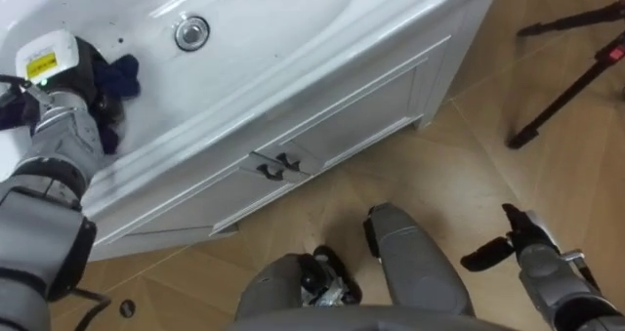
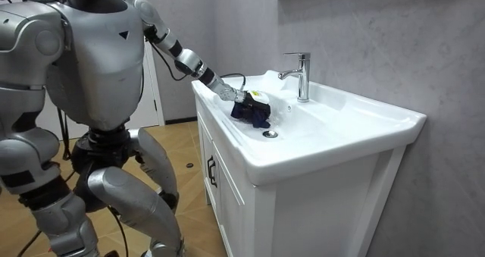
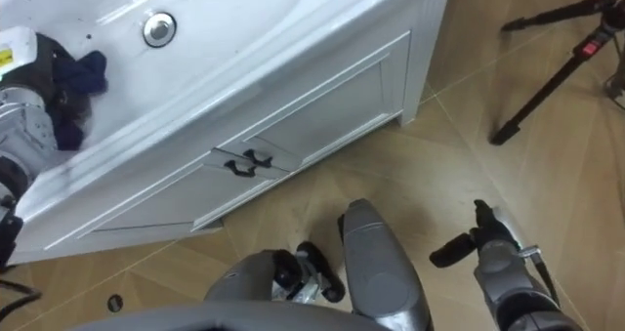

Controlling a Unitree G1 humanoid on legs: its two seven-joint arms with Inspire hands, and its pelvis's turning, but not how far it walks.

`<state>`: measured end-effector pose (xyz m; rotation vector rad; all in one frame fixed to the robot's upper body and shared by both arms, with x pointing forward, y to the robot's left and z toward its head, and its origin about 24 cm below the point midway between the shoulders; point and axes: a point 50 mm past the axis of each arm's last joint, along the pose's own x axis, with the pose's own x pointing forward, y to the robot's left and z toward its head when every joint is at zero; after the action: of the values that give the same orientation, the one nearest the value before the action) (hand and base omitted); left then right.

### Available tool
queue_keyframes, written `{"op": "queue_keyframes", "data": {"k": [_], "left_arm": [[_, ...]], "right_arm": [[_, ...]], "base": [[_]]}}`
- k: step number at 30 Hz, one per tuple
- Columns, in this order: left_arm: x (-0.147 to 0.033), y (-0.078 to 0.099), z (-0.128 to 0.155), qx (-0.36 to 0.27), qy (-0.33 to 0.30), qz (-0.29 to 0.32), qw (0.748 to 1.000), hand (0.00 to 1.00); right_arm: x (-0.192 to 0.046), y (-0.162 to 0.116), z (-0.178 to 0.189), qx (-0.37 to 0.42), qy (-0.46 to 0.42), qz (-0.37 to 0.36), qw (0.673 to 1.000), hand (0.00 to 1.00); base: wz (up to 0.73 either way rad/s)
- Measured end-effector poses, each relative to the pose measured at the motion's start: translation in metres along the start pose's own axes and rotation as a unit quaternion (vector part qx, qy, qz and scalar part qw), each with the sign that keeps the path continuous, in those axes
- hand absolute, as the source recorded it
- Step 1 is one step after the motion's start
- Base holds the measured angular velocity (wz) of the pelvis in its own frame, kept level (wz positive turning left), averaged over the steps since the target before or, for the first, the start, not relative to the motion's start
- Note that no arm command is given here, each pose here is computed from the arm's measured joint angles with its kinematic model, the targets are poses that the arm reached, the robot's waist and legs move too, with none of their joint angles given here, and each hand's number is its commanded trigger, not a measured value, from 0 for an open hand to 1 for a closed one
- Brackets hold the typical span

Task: Wipe basin

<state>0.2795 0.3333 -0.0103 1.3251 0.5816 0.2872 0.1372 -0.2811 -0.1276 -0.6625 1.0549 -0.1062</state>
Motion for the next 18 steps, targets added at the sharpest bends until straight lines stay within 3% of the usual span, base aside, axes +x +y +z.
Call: {"op": "queue_keyframes", "data": {"k": [9, 18], "left_arm": [[-0.010, -0.017, -0.013, 0.009, 0.004, -0.023, 1.000, 1.00], [-0.012, -0.019, -0.009, 0.005, -0.007, -0.019, 1.000, 1.00]], "right_arm": [[-0.001, -0.002, -0.016, 0.008, 0.037, -0.010, 0.999, 0.00], [0.000, -0.002, -0.012, 0.010, 0.033, -0.015, 0.999, 0.00]], "base": [[-0.04], [0.02]]}}
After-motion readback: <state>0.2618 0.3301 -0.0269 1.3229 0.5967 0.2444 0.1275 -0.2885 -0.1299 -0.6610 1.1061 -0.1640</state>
